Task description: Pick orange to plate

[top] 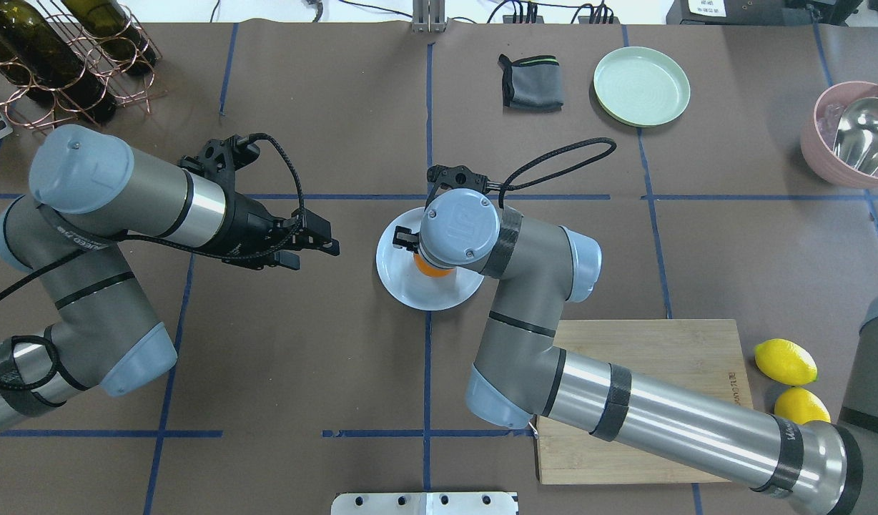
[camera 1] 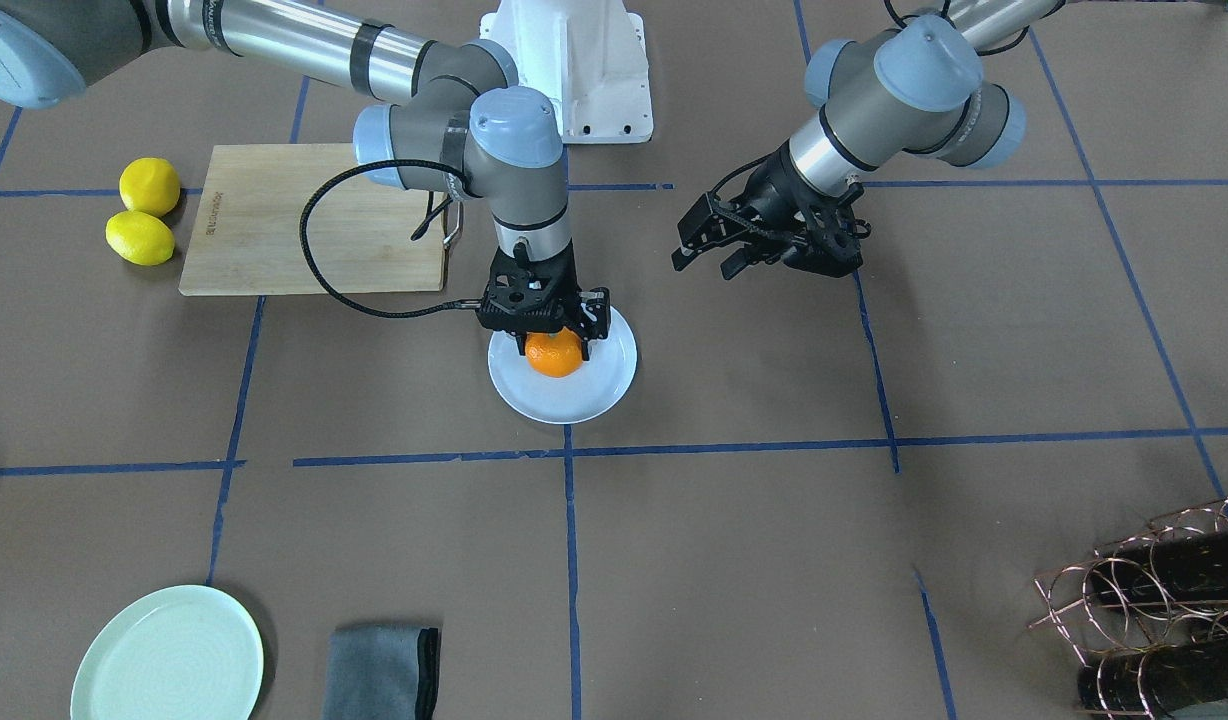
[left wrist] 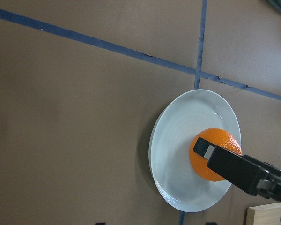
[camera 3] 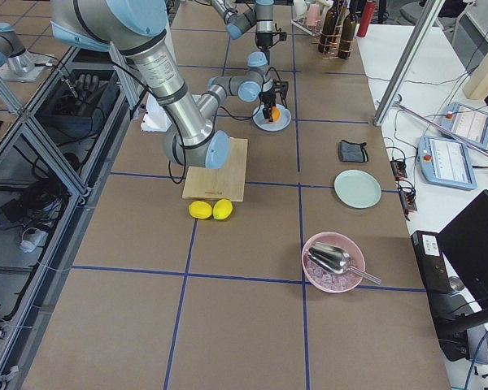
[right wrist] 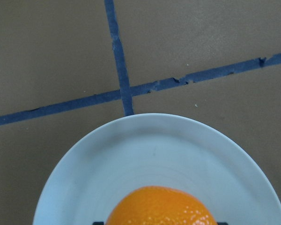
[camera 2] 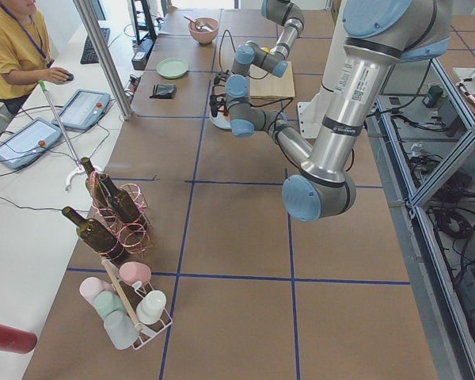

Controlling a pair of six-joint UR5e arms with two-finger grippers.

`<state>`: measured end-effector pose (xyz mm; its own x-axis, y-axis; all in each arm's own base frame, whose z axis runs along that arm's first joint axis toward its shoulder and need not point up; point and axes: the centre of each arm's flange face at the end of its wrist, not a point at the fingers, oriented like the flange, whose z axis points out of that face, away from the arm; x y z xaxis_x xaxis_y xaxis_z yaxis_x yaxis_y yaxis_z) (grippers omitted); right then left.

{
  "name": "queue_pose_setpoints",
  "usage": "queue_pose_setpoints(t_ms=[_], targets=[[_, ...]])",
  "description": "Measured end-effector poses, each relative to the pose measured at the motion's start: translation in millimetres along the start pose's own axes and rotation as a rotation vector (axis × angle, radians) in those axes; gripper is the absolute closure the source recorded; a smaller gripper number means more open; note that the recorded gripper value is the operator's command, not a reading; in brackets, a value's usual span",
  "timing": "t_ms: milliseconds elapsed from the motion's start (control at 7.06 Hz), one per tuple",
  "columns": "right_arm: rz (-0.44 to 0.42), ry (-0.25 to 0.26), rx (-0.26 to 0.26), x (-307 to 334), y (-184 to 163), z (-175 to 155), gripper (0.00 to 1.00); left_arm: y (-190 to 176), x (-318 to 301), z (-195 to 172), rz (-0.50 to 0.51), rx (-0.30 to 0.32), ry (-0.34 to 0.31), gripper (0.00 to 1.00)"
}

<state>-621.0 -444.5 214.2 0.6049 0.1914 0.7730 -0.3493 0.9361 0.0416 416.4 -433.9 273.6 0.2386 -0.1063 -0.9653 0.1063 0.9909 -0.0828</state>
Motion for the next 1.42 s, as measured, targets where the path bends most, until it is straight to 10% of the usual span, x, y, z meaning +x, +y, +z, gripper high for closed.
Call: queue_pose_setpoints(t_ms=[142, 283, 1275, 1417], targets=[[-0.001, 0.003, 0.002, 0, 0, 1, 0.54, 0, 0, -1, 0.000, 0.001, 0.001, 0.23], [-0.003, 0.008, 0.002, 0, 0, 4, 0.03, 0, 0, -1, 0.000, 0.001, 0.001, 0.23], [-0.012, -0.076, -0.022, 11, -6, -44, 0.00, 8, -14, -14, -0.002, 0.001, -0.003, 0.22], [0.007, -0.113, -0.052, 50, -24, -75, 0.00, 9, -27, -24, 0.001, 0.000, -0.012, 0.05]])
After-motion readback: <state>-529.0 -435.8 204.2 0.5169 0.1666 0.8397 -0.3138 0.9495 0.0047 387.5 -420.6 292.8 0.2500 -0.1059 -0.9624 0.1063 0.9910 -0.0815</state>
